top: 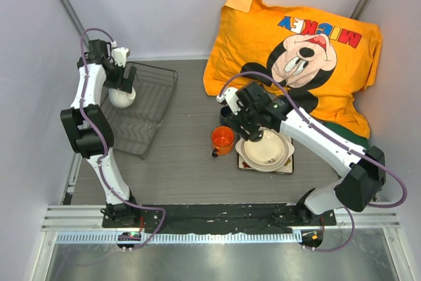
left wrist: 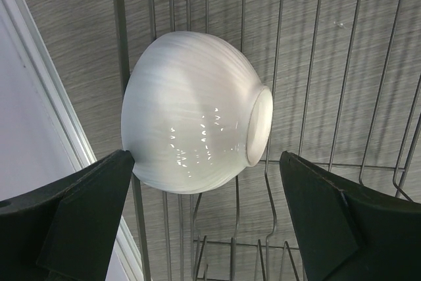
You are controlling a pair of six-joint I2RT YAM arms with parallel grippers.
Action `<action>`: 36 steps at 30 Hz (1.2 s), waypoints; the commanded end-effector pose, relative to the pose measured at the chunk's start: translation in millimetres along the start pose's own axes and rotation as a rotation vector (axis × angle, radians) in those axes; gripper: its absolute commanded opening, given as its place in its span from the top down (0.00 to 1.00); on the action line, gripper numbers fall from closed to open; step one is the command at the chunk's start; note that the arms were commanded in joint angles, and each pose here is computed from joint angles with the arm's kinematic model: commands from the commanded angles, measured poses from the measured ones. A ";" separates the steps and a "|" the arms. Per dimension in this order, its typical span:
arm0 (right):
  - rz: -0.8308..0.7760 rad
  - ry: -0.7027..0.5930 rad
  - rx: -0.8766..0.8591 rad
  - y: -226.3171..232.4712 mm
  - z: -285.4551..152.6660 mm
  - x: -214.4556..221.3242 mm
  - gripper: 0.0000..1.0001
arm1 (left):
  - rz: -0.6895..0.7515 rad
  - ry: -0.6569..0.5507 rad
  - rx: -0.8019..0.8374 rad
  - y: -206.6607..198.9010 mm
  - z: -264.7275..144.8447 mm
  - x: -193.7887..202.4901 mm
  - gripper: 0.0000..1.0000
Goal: Unload the mixed dishes from the dish rack
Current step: Adjust the bowl in the dish rack.
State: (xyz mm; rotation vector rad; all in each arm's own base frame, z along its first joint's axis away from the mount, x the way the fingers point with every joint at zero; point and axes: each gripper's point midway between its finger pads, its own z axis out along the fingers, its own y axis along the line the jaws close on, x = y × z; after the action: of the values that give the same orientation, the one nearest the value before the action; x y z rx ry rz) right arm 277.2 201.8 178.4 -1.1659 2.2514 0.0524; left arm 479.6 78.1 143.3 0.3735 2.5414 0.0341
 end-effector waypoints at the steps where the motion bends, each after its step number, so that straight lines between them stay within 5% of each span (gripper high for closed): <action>1: -0.009 -0.054 0.021 -3.3 -6.6 -8.2 0.26 | -0.019 -0.017 0.011 4.0 0.2 -4.6 0.00; 36: -0.003 -0.030 0.003 3.1 6.8 1.7 0.26 | -0.036 -0.005 0.100 -11.9 8.2 2.9 0.00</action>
State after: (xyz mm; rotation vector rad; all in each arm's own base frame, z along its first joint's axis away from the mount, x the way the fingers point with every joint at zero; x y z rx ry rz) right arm 274.6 200.1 162.8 -1.1799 2.2658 0.0498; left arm 484.0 86.3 132.0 0.3467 2.5528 0.0303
